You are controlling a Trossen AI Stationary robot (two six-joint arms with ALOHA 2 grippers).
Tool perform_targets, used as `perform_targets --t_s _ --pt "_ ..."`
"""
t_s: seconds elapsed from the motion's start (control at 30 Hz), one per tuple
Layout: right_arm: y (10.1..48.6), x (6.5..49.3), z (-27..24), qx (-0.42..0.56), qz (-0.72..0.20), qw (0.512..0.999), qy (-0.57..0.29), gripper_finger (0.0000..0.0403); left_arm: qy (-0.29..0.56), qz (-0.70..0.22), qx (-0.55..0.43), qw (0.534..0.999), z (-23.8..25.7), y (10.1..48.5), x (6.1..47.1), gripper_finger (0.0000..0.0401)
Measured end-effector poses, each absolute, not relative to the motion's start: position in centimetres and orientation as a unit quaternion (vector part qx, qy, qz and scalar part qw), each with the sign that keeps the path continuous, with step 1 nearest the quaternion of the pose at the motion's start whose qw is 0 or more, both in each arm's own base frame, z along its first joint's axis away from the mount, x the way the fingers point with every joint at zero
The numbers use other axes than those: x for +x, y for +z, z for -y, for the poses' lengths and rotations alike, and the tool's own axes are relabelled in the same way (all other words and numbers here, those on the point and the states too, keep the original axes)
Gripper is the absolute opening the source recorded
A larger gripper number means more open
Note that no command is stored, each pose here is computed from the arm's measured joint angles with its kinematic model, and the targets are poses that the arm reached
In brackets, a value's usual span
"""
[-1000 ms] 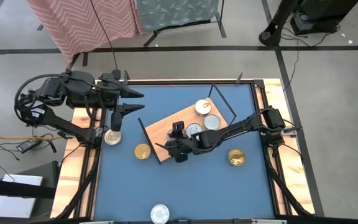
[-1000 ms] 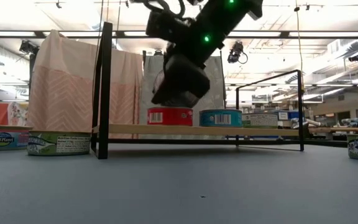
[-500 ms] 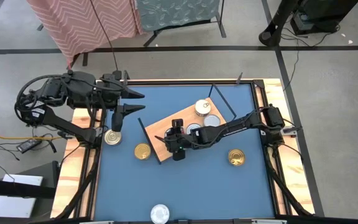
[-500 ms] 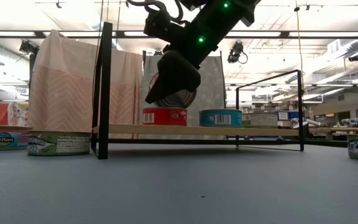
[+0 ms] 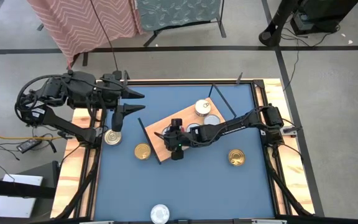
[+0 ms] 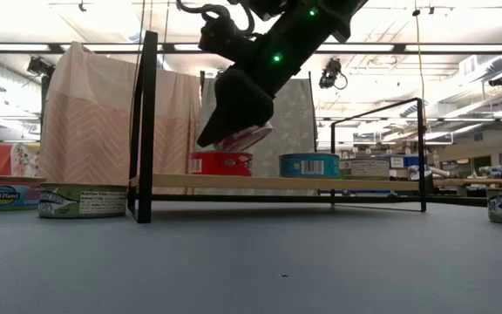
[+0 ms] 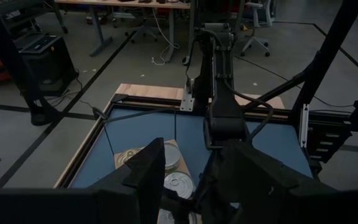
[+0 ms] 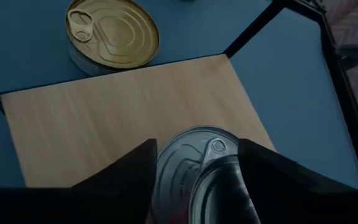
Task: Stack canned seafood by type on shelf
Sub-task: Stack the red tuna can on top of the red tuna can on the shelf
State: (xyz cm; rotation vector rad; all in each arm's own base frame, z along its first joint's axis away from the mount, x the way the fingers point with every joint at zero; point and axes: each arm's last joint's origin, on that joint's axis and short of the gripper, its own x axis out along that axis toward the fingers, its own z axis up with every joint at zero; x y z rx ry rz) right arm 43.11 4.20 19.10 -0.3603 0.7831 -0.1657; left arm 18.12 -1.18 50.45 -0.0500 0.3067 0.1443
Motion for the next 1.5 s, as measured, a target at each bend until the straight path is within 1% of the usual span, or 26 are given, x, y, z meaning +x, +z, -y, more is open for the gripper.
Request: perform_targets --t_s 0.5,0.7,0.8,0.97,1.03,1.13,1.23,1.33,1.4,1.5 --pt "20.9 44.1 -4.2 -0.197 -0.338 0.916 -0.091 0.0237 0.072 -0.153 -0.025 0.985 1.2 50.5 18.1 0.0179" --pt "20.9 44.0 -4.2 -0.201 -0.341 0.913 -0.099 0.0237 0.071 -0.153 -0.022 0.985 1.2 50.4 18.1 0.0179" --pt "20.9 43.7 -4.1 -0.207 -0.358 0.905 -0.098 0.0237 0.064 -0.154 -0.019 0.986 1.2 50.4 18.1 0.0179" --pt "23.2 42.1 -3.6 -0.208 -0.374 0.897 -0.108 0.0236 0.059 -0.155 -0.018 0.986 1.2 50.4 18.1 0.0179" --pt "24.5 41.2 -3.1 -0.179 -0.379 0.899 -0.123 0.0237 0.058 -0.155 -0.013 0.986 1.2 50.4 18.1 0.0179" --pt "27.0 39.5 -1.6 -0.088 -0.374 0.912 -0.146 0.0239 0.052 -0.156 -0.004 0.986 1.3 50.4 18.1 0.0179" --pt "29.9 37.7 -0.2 -0.005 -0.351 0.926 -0.137 0.0246 0.025 -0.160 -0.006 0.987 1.4 50.3 18.3 0.0179" --pt "32.5 36.2 1.1 0.070 -0.314 0.939 -0.123 0.0252 0.015 -0.167 0.022 0.986 1.5 50.1 18.7 0.0179" --pt "34.3 35.2 1.9 0.092 -0.282 0.948 -0.118 0.0254 0.002 -0.175 0.058 0.983 1.6 49.9 19.3 0.0179" --pt "36.9 33.8 2.8 0.090 -0.219 0.964 -0.123 0.0253 -0.034 -0.194 0.140 0.970 1.8 49.3 20.2 0.0179"
